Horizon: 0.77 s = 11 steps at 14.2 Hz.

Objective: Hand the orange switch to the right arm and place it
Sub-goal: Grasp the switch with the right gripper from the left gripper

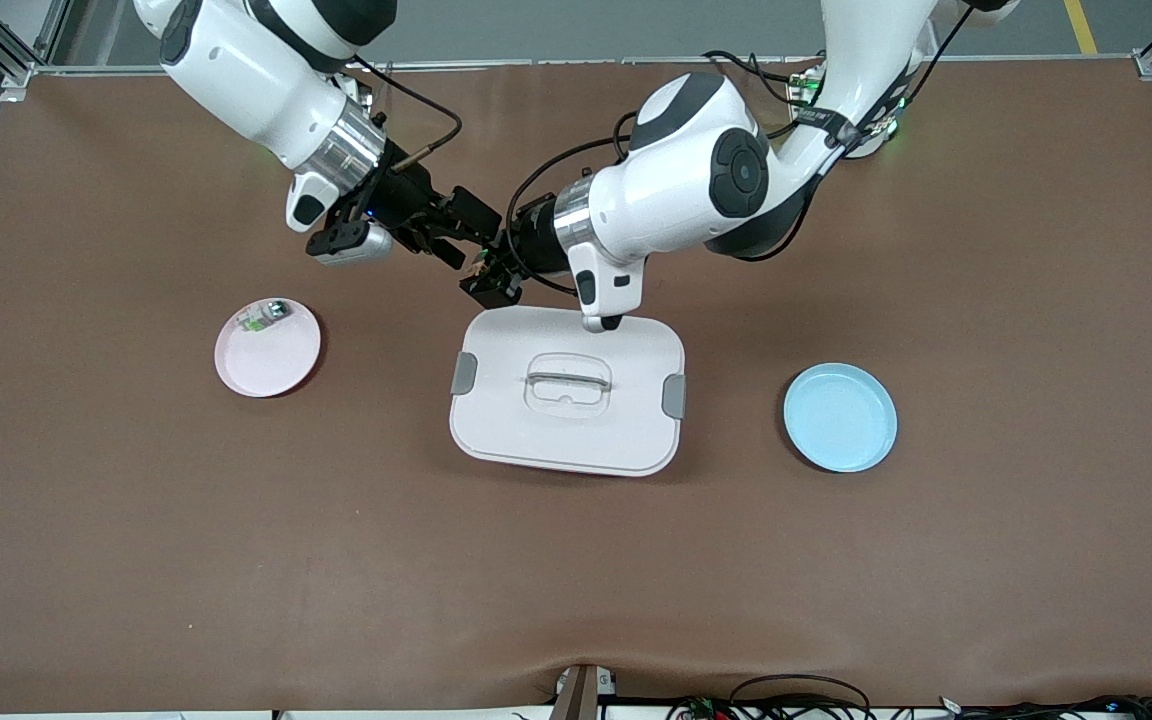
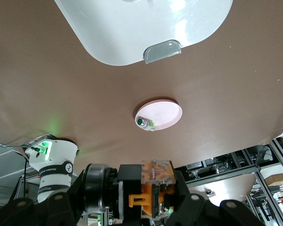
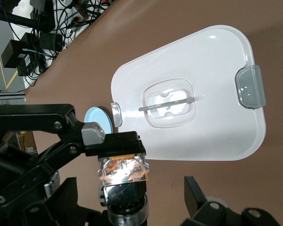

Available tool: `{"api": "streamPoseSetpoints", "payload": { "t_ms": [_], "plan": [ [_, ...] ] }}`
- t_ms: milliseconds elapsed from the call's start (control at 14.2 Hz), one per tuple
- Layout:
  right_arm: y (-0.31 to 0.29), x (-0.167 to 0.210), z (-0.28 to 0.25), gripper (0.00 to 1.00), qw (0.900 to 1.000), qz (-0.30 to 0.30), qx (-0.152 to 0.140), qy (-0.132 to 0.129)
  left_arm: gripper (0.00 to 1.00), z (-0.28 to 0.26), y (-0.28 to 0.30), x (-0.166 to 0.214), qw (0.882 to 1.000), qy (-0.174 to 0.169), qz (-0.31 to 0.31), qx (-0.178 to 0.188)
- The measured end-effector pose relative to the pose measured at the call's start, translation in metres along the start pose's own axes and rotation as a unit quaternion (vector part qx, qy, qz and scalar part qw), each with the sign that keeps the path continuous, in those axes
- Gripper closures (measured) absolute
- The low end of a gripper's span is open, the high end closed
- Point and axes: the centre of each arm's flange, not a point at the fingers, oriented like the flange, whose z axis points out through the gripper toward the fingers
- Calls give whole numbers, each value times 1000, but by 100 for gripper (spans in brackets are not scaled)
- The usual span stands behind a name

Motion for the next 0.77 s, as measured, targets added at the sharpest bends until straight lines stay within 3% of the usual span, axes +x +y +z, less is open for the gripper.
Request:
{"api": "streamPoseSetpoints", "payload": {
  "t_ms": [702,772],
  "plan": [
    [4,2,6,0,1000,4,-7,-5,28,12,0,-1,1000,-3,0,-9],
    [4,2,5,5,1000,3,-6,-5,28,12,0,0,1000,-3,-1,-8]
  ]
}}
